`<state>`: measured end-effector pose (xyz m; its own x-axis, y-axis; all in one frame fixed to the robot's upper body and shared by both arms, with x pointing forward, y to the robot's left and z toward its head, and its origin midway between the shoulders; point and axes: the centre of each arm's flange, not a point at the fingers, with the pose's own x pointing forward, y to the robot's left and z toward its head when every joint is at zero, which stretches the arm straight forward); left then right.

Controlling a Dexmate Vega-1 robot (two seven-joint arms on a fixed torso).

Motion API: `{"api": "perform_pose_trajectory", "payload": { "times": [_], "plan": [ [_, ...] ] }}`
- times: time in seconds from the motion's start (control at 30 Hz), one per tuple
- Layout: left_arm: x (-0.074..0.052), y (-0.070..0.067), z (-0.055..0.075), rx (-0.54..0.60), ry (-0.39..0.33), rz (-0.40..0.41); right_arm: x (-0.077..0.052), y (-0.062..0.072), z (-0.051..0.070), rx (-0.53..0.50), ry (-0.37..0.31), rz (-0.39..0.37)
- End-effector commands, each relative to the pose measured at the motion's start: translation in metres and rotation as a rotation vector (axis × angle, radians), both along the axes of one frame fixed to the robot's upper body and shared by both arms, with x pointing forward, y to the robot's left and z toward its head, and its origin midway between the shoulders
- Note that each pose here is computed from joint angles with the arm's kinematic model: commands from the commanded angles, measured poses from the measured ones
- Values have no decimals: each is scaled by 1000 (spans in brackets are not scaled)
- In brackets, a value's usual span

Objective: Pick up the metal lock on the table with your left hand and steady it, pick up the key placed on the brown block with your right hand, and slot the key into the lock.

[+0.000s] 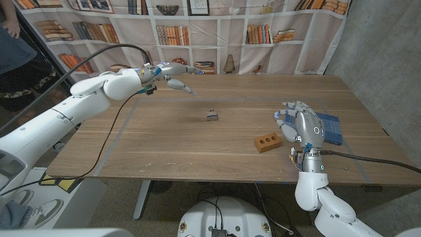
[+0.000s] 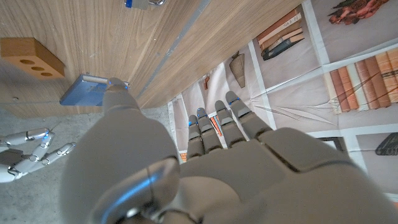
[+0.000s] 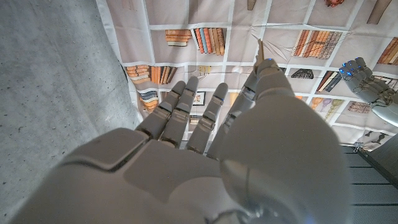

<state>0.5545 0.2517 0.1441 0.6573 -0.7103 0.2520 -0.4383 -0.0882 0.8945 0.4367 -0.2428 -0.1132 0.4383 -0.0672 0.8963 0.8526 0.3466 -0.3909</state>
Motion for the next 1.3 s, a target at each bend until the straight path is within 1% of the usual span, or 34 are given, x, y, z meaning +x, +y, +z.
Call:
{"api": "perform_pose_trajectory", "payload": {
  "times": [0.03, 0.17, 0.4, 0.47, 0.5, 0.6, 0.8, 0.97, 1.13, 1.3],
  "plan": [
    [6, -5, 19, 267, -34, 43, -8, 11, -5, 2, -44, -38],
    [10, -8, 26, 305, -23, 34, -8, 15, -8, 8, -57, -39],
    [19, -20, 32, 455, -61, 29, -6, 19, -9, 11, -55, -49],
    [22, -24, 33, 484, -61, 26, -6, 19, -10, 14, -55, -50],
    [26, -27, 34, 510, -51, 24, -6, 20, -11, 16, -55, -49],
    [29, -34, 34, 567, -62, 5, -6, 21, -12, 17, -56, -51],
    [30, -46, 32, 662, -90, -49, -9, 21, -15, 21, -55, -62],
    [32, -52, 31, 720, -115, -85, -12, 21, -18, 35, -57, -75],
    [34, -58, 30, 777, -159, -122, -13, 24, -23, 41, -54, -82],
    [36, -61, 29, 806, -166, -148, -15, 25, -27, 49, -55, -91]
  ]
}}
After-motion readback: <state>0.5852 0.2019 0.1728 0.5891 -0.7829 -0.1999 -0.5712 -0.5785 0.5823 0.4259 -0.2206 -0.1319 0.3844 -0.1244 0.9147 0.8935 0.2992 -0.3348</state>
